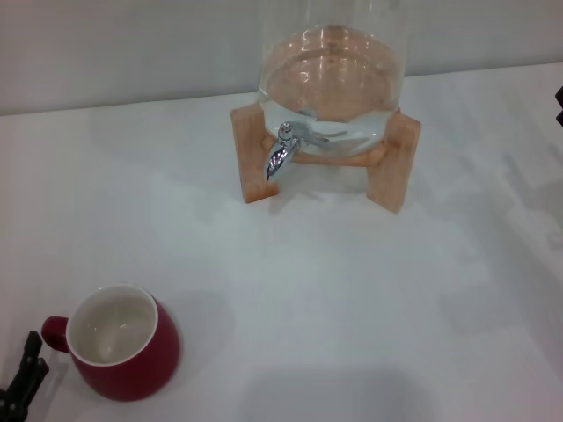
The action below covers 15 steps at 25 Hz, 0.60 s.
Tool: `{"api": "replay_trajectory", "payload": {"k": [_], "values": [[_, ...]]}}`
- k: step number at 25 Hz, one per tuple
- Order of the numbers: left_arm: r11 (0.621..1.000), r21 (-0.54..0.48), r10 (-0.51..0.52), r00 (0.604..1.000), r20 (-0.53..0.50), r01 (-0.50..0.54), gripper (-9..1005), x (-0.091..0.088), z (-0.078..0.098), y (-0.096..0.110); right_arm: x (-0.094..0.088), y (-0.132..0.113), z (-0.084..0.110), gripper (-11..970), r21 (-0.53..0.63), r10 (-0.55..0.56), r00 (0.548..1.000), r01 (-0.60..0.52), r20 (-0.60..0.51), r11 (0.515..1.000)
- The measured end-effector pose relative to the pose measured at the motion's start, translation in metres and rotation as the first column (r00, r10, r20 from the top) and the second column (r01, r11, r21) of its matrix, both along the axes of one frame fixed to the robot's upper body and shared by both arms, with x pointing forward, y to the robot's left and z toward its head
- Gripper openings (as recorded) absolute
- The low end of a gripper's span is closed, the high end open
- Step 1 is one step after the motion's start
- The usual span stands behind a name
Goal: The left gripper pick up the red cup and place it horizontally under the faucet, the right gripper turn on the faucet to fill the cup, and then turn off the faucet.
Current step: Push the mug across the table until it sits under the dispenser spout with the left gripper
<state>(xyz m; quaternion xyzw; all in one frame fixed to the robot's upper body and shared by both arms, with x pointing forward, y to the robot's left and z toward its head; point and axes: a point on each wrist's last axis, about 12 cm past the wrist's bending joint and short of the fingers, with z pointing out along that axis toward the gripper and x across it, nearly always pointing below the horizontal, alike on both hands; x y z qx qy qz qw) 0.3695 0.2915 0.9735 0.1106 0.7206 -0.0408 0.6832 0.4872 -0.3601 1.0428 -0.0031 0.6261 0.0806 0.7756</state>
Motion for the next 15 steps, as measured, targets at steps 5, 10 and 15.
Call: {"api": "replay_trajectory", "payload": {"k": [5,10,15], "values": [[1.000,0.001,0.001,1.000,-0.003,-0.001,878,-0.0016,-0.0006,-0.0004,-0.0002,0.0000,0.0000,791,0.000,0.000,1.000,0.000,0.000,1.000],[1.000,0.000,-0.024,1.000,-0.006,0.024,878,-0.0018,-0.0010,-0.0043,-0.0001,0.0002,0.0002,792,0.000,0.002,1.000,-0.002,0.002,1.000],[0.999,0.001,-0.037,0.999,-0.006,0.037,878,-0.0008,-0.0010,-0.0059,-0.0002,0.0002,0.0001,792,-0.001,0.002,1.000,-0.002,0.001,1.000]]}}
